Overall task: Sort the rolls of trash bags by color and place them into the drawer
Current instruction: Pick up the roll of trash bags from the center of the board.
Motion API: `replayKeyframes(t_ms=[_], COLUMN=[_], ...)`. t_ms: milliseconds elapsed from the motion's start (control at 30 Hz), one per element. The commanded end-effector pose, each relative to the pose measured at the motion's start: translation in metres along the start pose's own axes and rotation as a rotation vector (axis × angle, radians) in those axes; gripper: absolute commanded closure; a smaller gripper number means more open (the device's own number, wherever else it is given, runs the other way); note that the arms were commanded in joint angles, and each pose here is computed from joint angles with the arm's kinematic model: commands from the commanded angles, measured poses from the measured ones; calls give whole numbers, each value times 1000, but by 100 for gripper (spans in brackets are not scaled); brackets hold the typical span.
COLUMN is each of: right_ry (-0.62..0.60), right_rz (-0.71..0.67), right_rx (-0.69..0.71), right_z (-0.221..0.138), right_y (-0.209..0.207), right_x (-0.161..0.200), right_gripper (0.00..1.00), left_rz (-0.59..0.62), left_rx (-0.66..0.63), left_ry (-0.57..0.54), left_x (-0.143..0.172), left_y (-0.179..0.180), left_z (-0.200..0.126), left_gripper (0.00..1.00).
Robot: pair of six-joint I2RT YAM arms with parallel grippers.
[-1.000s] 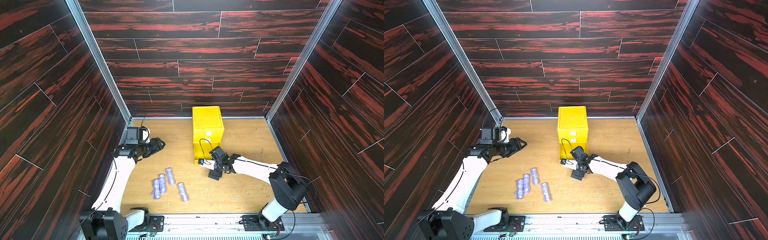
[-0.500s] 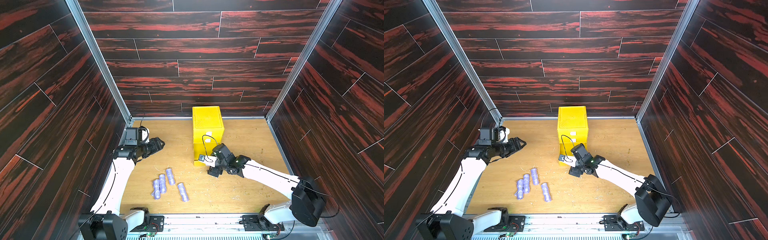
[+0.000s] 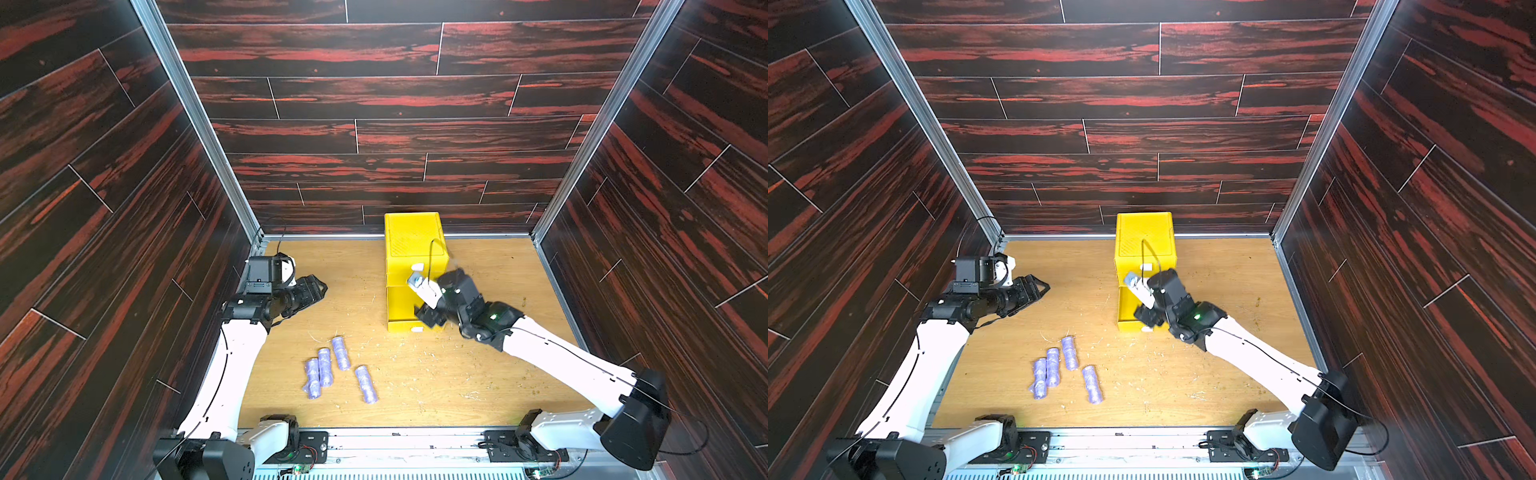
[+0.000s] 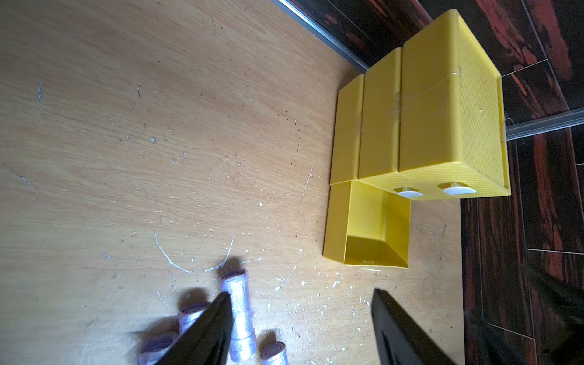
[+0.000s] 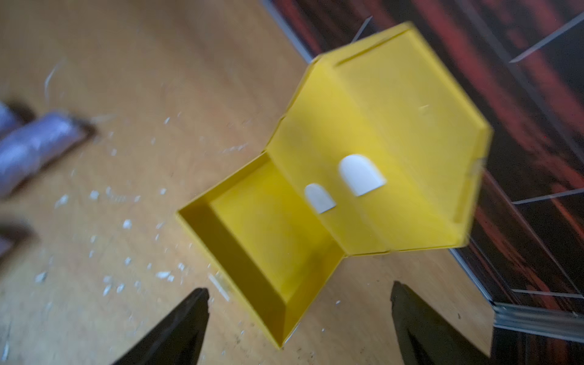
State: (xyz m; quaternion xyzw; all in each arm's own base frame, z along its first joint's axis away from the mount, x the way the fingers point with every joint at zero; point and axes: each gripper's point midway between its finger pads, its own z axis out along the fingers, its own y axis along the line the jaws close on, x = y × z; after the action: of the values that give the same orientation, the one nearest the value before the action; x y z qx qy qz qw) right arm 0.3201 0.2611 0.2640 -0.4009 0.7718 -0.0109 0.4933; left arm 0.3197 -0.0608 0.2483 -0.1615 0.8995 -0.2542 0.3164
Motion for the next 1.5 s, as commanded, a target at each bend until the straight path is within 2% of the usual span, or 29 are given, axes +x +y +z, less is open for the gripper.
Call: replayKeyframes(t_ms=[0, 67, 133, 200, 367, 567, 867, 1100, 1333, 1467], right_ry=[-31, -63, -83, -86, -29, 85, 114, 95, 100, 101], right_rz=[277, 369, 485, 609, 770, 808, 892, 890, 889, 888], right_rx=[155, 170, 243, 326, 357, 422, 433, 405, 394, 387], right_z=[-22, -31, -41, -52, -58, -58, -59, -61, -59, -59], right_y=[-41, -51, -70, -95, -123, -132, -145, -141, -137, -136], right_x=[-19, -27, -26, -19, 7, 37, 68, 70, 73, 73], right_gripper=[4, 3, 2, 2, 2, 2, 2, 2, 2, 2], left_rz=[-11, -19, -17, 14, 23, 0, 78, 84, 7, -2], left_rx=[-33, -43, -61, -92, -152, -294, -411, -517, -498, -488], left_ry=[-36, -33, -24, -4, 82, 166, 372, 410, 472, 482], left_x=[-1, 4, 12, 26, 73, 135, 240, 263, 295, 301], left_y=[0, 0, 0, -4, -6, 0, -21, 2, 9, 11], left_z=[-22, -25, -27, -26, -15, -7, 46, 52, 82, 91], left_gripper=[28, 29, 29, 29, 30, 28, 24, 23, 24, 24])
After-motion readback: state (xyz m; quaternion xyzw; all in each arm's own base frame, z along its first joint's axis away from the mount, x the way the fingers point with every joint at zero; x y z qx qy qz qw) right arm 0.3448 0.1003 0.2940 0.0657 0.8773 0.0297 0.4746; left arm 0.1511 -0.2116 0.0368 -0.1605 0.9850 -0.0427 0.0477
